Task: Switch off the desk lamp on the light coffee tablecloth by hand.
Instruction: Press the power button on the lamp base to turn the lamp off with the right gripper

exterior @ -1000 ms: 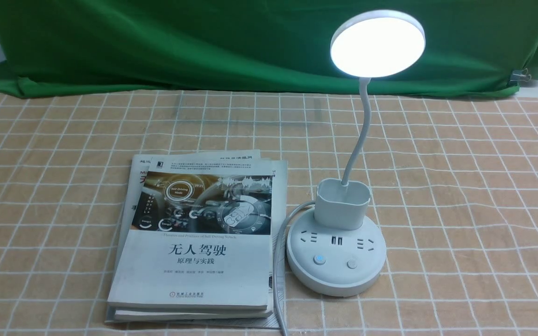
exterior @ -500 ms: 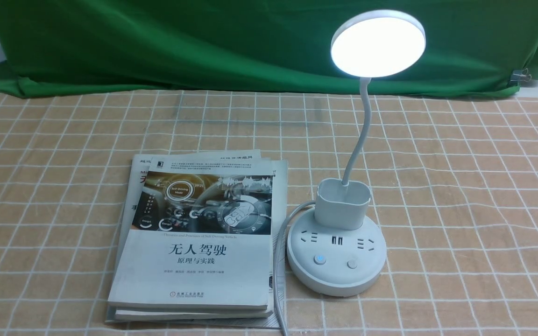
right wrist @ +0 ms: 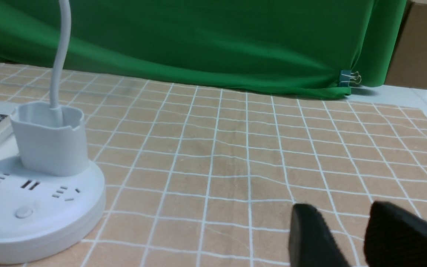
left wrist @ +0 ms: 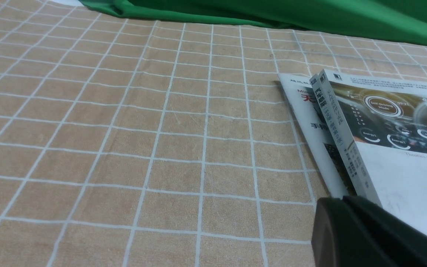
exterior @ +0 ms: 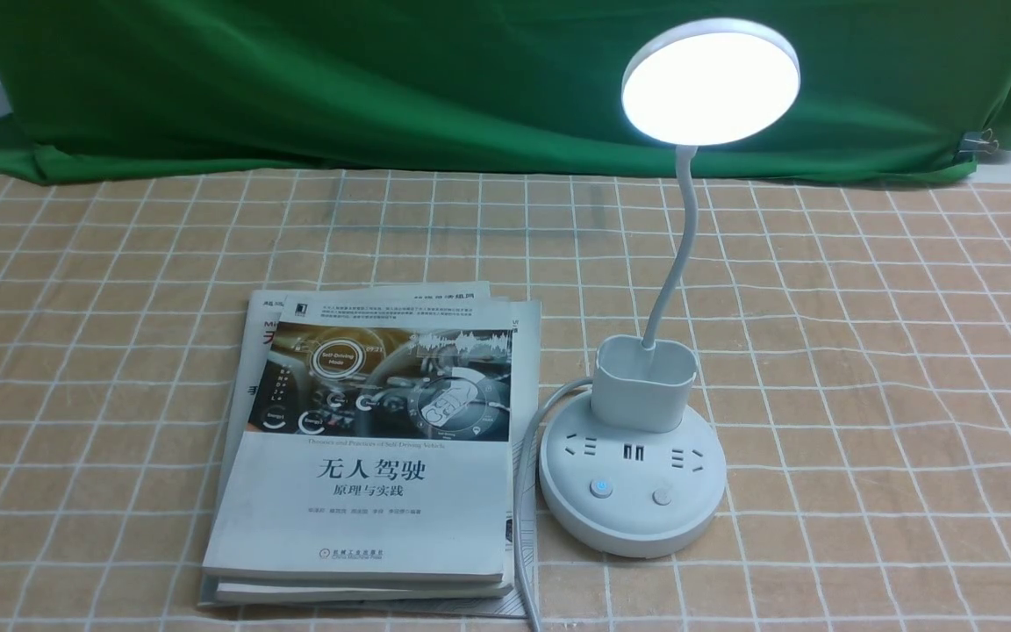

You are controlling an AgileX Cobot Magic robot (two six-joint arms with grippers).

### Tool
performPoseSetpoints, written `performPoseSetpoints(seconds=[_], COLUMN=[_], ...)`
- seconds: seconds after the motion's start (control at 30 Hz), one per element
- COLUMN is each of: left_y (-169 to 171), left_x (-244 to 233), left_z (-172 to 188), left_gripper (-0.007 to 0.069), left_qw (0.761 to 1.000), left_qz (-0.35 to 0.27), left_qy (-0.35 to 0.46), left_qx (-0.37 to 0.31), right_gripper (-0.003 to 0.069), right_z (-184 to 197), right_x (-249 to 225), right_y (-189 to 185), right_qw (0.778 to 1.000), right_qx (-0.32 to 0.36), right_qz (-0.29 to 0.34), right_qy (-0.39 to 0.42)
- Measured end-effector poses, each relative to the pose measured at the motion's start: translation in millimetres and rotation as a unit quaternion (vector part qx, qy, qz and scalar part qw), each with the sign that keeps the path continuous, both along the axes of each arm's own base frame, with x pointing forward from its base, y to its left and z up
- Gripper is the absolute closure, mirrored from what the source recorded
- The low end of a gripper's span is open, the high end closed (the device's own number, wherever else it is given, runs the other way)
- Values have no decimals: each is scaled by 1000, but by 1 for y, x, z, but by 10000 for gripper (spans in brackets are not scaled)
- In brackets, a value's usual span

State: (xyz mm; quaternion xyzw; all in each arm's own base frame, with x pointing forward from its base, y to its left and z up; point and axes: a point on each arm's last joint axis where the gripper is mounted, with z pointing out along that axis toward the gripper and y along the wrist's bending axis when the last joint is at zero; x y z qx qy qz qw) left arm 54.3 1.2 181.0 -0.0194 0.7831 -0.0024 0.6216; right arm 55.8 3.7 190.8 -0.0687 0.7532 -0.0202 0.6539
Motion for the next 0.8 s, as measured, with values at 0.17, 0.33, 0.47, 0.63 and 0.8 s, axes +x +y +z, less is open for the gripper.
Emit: performPoseSetpoints(seconds=[0.17, 0.33, 0.47, 0.63, 0.8], left_y=[0, 0, 0, 0, 0], left_x=[0, 0, 0, 0, 0], left_z=[0, 0, 0, 0, 0], left_gripper=[622, 622, 622, 622, 622], left_qw=[1000, 1000, 1000, 1000, 1000], left_qz=[0, 0, 0, 0, 0], left_qy=[0, 0, 0, 0, 0], left_qx=[0, 0, 0, 0, 0], right_gripper=[419, 419, 419, 464, 517], right_z=[8, 19, 24, 21, 53], right_x=[1, 1, 0, 1, 1], right_y=[1, -1, -2, 0, 5], right_qw=[979, 930, 915, 917, 941], right_qx=[200, 357, 390, 392, 336], right_qz=[-14, -17, -14, -19, -22], right_qy=[-31, -80, -100, -70, 20])
